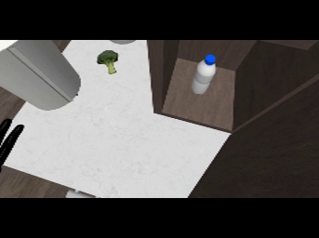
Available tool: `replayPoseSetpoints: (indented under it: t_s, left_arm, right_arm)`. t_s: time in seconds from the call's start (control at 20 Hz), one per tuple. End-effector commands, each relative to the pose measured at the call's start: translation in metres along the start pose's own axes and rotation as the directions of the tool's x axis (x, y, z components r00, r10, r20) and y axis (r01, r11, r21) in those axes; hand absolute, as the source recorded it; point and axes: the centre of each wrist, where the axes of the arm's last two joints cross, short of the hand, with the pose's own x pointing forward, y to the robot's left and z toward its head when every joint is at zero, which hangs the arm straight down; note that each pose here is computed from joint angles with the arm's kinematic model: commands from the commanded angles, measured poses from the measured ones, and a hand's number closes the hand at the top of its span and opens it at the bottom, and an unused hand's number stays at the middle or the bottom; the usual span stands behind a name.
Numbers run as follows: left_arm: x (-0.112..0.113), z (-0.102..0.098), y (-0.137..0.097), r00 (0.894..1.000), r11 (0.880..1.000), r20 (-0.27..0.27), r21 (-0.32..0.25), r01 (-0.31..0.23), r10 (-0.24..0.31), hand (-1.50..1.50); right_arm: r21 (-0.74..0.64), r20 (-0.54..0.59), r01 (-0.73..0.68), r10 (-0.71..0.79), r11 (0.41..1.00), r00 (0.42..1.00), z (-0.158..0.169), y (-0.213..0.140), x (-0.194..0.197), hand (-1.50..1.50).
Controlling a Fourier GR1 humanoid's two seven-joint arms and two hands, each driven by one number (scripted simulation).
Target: Pick up the bottled water, place it into the cabinet and close the cabinet
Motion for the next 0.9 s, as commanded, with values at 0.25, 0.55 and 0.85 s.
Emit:
replayPoseSetpoints:
  t_s: [0.25,0.55,0.85]
  left_arm:
    - [0.0,0.002,0.005,1.0,1.0,-0.001,0.015,-0.016,0.016,-1.5]
    - [0.006,-0.006,0.009,0.999,1.0,0.034,-0.004,-0.002,0.002,-1.5]
    - [0.011,-0.009,0.011,0.999,1.0,0.035,-0.026,0.004,-0.003,-1.5]
  right_arm:
    - [0.088,0.004,0.036,-0.037,0.996,0.999,-0.024,0.007,-0.002,1.5]
    - [0.13,0.044,0.16,-0.167,0.979,0.985,-0.028,0.012,-0.012,1.5]
    - [0.135,0.061,0.246,-0.256,0.96,0.965,-0.031,0.01,-0.022,1.5]
